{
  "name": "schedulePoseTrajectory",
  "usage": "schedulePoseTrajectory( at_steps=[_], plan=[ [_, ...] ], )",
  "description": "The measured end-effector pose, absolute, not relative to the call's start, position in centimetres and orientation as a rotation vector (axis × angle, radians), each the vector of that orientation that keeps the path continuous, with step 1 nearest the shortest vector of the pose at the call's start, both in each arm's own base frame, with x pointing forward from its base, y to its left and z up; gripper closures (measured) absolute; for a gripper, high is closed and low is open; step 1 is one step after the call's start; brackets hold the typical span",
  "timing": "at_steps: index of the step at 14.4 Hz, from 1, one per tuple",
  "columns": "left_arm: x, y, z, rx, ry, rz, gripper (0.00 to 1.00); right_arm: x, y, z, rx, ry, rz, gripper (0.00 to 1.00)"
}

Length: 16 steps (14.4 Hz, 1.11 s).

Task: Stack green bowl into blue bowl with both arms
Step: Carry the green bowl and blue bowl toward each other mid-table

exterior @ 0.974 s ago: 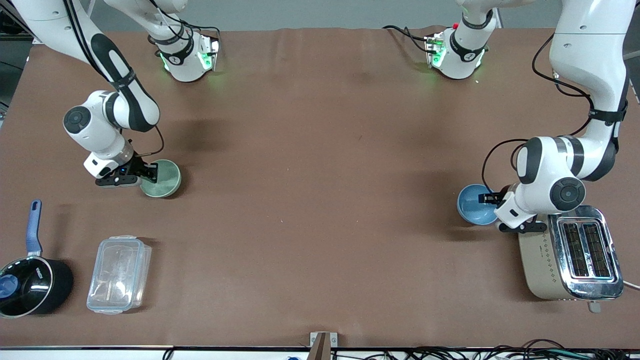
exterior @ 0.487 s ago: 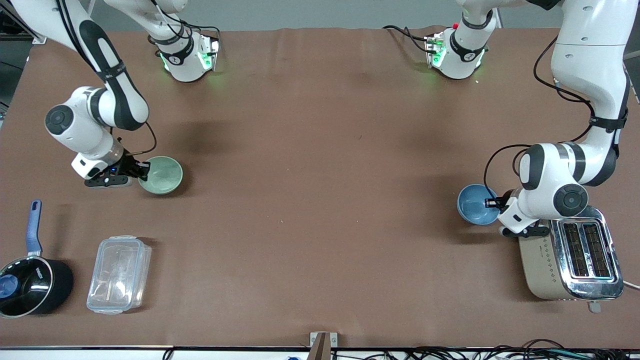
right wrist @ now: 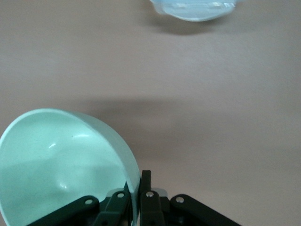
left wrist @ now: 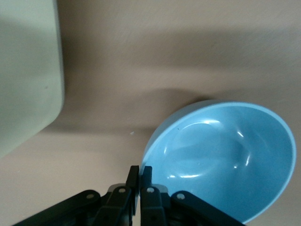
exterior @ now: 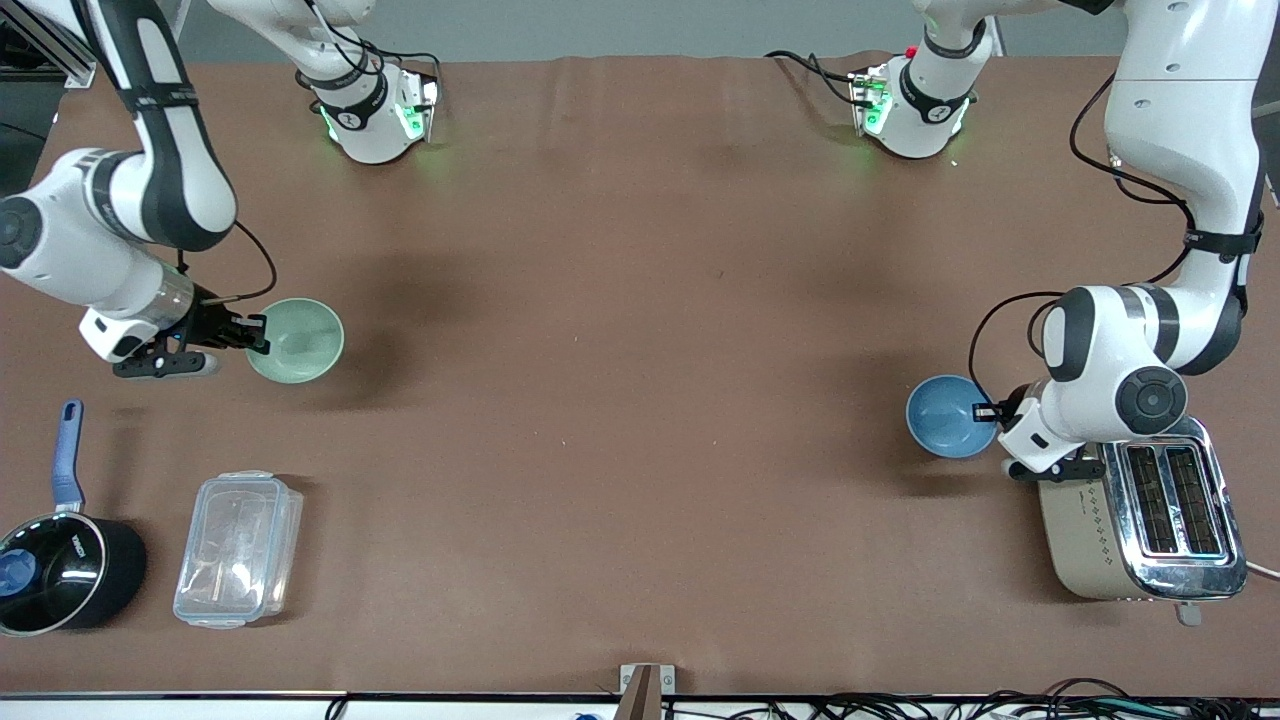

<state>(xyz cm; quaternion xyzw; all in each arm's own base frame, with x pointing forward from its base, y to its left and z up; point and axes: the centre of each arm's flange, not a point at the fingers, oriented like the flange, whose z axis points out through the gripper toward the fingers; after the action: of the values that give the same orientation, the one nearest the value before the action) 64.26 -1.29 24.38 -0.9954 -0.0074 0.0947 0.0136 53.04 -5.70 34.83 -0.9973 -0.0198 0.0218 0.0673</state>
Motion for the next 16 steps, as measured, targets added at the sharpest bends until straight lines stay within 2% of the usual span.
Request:
schedulePoseTrajectory(
  at_steps=[4,6,11,16],
  plan=[
    [65.0,-9.0,29.2,-3.199,-0.015,0.288,0.95,55.1,-3.9,39.5,-2.925,-0.064,0.08,0.94],
    [64.1,-15.2,30.8,-3.231,-0.017,0.299,0.95,55.4,-3.7,40.5,-2.913,-0.066,0.08,0.94],
    [58.4,-32.4,30.9,-3.241,-0.042,0.367,0.95,55.6,-1.3,40.3,-2.909,-0.053,0.101,0.94],
    [52.6,-45.5,26.8,-3.248,-0.079,0.394,0.95,56.2,6.0,40.3,-2.926,-0.022,0.048,0.94]
  ],
)
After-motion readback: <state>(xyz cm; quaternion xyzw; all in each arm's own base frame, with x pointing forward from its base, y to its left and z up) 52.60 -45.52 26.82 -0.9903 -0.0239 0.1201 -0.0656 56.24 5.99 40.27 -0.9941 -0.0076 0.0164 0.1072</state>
